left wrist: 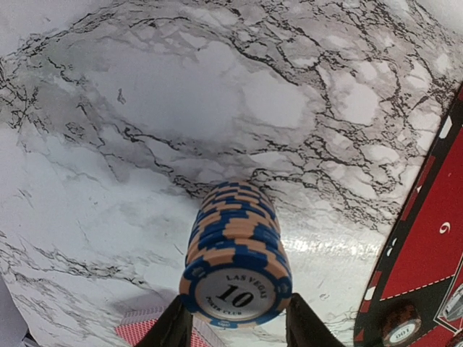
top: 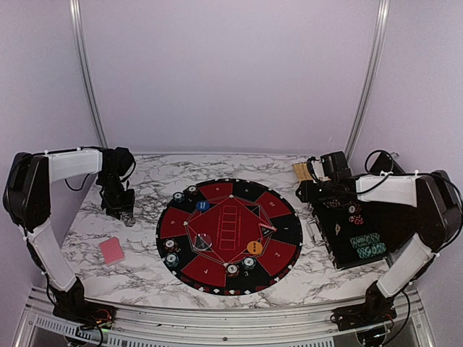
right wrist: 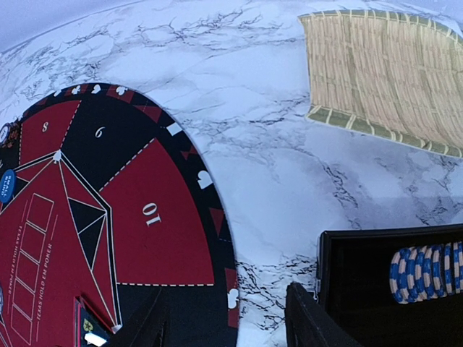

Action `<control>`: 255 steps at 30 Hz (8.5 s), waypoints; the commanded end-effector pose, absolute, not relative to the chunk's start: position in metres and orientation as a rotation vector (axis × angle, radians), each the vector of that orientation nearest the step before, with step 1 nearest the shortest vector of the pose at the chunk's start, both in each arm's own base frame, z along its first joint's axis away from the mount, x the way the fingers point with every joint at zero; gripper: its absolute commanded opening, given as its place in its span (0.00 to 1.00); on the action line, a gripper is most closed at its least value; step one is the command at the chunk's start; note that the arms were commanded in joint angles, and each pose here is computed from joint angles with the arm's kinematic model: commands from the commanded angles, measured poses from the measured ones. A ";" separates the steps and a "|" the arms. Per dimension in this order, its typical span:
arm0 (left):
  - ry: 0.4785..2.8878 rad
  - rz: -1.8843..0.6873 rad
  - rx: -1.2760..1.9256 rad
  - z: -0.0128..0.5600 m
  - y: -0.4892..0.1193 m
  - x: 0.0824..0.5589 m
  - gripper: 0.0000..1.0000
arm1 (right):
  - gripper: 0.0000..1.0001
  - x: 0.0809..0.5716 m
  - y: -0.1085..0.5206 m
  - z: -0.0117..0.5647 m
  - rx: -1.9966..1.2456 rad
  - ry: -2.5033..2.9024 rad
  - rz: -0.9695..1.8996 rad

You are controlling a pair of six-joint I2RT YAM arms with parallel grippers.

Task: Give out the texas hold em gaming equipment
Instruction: Pick up the pile of poker chips from the pile of poker chips, then place the poker chips pile at the small blind area, then pick up the pile of poker chips from the pile of poker chips.

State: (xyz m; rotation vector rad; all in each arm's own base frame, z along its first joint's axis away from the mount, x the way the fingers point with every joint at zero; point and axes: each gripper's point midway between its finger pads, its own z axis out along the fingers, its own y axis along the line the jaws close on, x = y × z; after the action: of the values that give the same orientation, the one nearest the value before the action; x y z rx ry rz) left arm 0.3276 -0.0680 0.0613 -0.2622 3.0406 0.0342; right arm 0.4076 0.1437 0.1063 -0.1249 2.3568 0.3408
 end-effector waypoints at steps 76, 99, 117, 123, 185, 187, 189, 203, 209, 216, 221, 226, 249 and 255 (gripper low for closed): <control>3.065 0.120 -0.205 0.052 -0.059 0.344 0.45 | 0.53 0.416 0.138 0.118 -0.103 2.328 0.321; 3.029 0.114 -0.186 0.070 -0.058 0.350 0.39 | 0.53 0.416 0.138 0.117 -0.099 2.330 0.320; 3.018 0.090 -0.137 0.083 -0.071 0.361 0.38 | 0.53 0.416 0.139 0.117 -0.102 2.331 0.327; 3.020 0.086 -0.087 0.083 -0.091 0.370 0.38 | 0.53 0.416 0.140 0.118 -0.103 2.328 0.334; 3.036 0.000 0.182 0.034 -0.263 0.416 0.52 | 0.53 0.409 0.151 0.135 -0.125 2.285 0.432; 3.027 -0.002 0.179 0.039 -0.263 0.415 0.52 | 0.53 0.409 0.150 0.133 -0.124 2.289 0.429; 3.018 -0.008 0.180 0.045 -0.262 0.415 0.53 | 0.53 0.409 0.151 0.134 -0.124 2.288 0.430; 2.961 -0.009 0.155 0.094 -0.239 0.398 0.57 | 0.53 0.410 0.149 0.128 -0.121 2.303 0.414; 2.948 0.021 0.071 0.105 -0.200 0.385 0.58 | 0.53 0.410 0.149 0.126 -0.122 2.311 0.410; 2.949 0.049 -0.100 0.107 -0.133 0.358 0.62 | 0.53 0.411 0.149 0.125 -0.124 2.312 0.407; 2.963 0.076 -0.188 0.101 -0.097 0.337 0.67 | 0.53 0.411 0.149 0.123 -0.123 2.317 0.408; 2.973 0.055 -0.244 0.093 -0.080 0.328 0.72 | 0.53 0.411 0.149 0.122 -0.124 2.320 0.406; 3.063 -0.008 -0.307 0.039 -0.061 0.338 0.68 | 0.53 0.412 0.145 0.119 -0.118 2.330 0.377; 3.075 -0.016 -0.304 0.032 -0.063 0.340 0.61 | 0.53 0.413 0.145 0.118 -0.116 2.331 0.371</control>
State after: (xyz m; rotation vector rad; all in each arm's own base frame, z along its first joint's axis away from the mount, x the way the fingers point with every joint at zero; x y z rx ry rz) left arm 0.3398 -0.0616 0.0405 -0.3181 3.0558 0.0018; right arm 0.4054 0.1496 0.1141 -0.1388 2.3425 0.3897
